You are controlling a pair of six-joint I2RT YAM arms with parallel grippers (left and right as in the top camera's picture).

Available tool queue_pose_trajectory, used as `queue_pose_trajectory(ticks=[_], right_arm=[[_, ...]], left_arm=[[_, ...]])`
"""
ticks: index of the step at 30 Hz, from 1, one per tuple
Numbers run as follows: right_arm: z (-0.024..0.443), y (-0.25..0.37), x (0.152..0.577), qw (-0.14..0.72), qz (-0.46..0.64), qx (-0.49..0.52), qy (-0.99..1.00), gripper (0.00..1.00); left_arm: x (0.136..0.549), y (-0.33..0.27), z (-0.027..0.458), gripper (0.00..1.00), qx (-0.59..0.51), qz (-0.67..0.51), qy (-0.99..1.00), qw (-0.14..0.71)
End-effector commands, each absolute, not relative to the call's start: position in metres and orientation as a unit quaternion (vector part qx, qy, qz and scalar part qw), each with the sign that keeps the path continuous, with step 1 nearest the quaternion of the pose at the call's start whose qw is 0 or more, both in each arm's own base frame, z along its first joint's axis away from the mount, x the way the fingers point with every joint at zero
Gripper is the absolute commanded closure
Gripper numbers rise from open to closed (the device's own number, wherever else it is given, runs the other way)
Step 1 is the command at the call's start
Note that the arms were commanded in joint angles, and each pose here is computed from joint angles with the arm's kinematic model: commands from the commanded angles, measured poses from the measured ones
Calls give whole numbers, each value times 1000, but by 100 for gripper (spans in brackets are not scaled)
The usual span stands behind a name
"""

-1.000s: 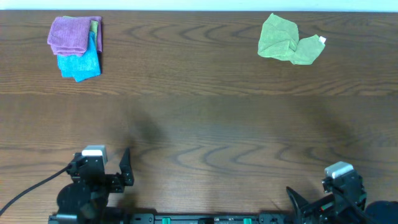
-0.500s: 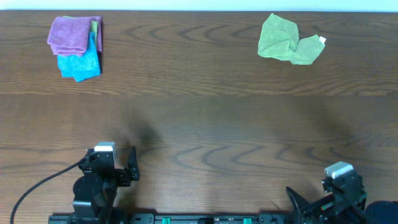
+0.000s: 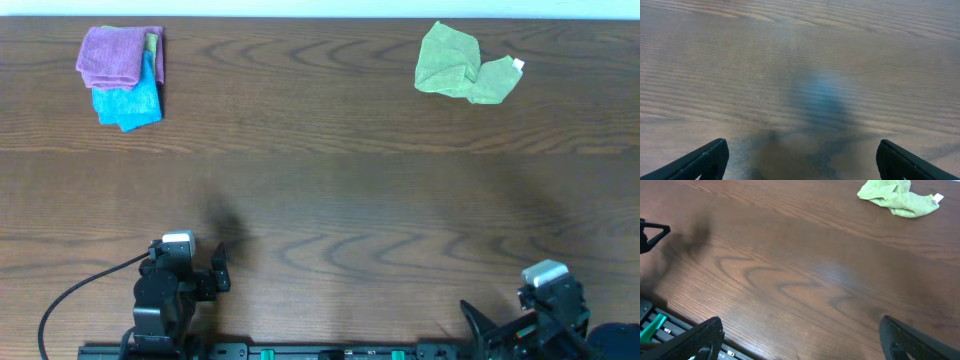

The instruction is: Fold the cloth

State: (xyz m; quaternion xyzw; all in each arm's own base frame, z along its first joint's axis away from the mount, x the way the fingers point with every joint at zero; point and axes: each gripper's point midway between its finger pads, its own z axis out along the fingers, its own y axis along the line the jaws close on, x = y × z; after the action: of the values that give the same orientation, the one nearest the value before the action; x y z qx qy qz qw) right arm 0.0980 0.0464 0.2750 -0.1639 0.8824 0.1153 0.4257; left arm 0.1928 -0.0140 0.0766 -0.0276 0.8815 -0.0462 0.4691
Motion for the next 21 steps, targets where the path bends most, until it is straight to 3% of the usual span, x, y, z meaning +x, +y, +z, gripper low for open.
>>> queue_pose_trajectory(ticks=[1, 21], right_arm=[[274, 47, 98, 423, 118, -163, 884, 1], [274, 47, 98, 423, 118, -163, 884, 1]], left_arm=[[192, -13, 73, 5, -32, -44, 883, 466], [191, -11, 71, 5, -34, -40, 885, 462]])
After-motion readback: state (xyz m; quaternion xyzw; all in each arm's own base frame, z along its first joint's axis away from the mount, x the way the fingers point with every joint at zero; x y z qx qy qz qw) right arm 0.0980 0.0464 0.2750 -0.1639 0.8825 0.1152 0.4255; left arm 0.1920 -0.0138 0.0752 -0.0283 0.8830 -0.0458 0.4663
